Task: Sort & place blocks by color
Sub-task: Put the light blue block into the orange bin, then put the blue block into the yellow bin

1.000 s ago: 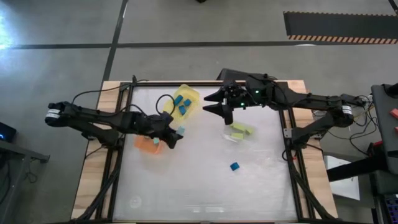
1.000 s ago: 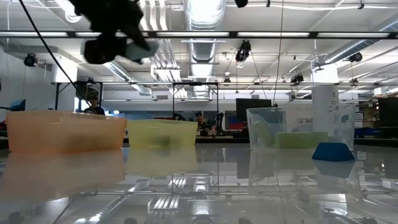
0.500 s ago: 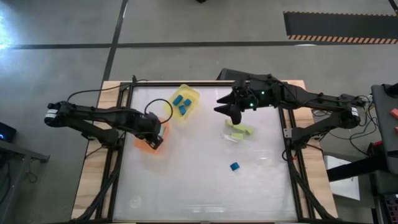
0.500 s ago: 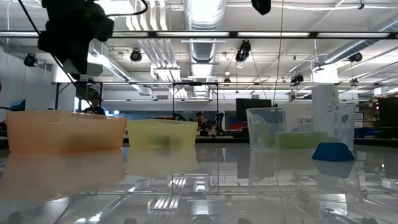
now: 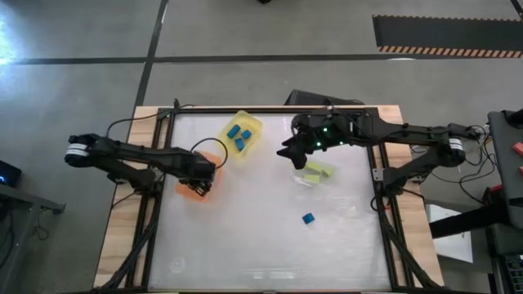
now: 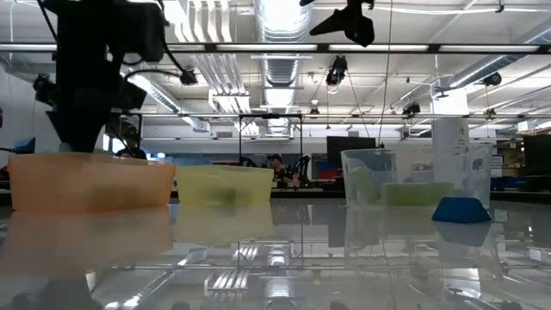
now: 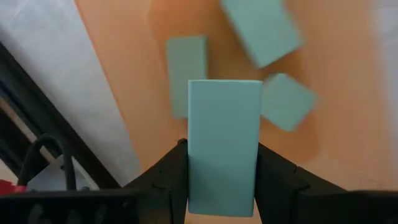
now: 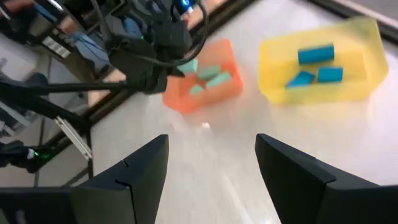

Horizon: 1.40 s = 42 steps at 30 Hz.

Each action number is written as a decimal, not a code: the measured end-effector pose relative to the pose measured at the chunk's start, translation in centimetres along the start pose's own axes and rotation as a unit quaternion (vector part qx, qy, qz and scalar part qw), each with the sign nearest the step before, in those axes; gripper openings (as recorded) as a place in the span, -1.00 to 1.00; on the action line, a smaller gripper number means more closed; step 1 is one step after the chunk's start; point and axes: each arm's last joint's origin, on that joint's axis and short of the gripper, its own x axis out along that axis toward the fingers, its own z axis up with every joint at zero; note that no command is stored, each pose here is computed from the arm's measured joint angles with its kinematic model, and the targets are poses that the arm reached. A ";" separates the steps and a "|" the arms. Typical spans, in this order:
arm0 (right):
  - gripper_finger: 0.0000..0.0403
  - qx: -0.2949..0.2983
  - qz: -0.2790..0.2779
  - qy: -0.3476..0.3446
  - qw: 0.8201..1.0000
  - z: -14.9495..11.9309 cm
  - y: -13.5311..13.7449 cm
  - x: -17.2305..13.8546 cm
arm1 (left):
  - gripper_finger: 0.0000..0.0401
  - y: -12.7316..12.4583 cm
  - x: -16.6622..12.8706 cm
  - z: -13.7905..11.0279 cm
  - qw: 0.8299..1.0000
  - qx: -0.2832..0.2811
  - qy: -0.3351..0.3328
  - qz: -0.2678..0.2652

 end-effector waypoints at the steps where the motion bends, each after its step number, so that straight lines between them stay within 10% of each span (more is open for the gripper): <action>1: 0.15 0.003 -0.003 0.007 1.000 -0.2 0.0 0.2 | -0.41 0.0 0.5 0.0 1.000 -0.002 0.006 0.006; 22: 0.16 0.143 -0.018 0.109 0.984 -3.8 2.5 1.0 | -0.19 -0.6 0.4 0.6 1.000 -0.004 0.008 0.004; 37: 0.14 0.318 -0.181 0.284 0.886 -10.9 4.5 3.8 | -0.18 -1.8 -5.8 3.1 0.975 0.075 -0.164 -0.129; 42: 0.14 0.150 -0.166 0.372 0.901 -13.4 4.5 6.3 | -0.18 -1.8 -7.2 3.5 0.955 0.089 -0.237 -0.153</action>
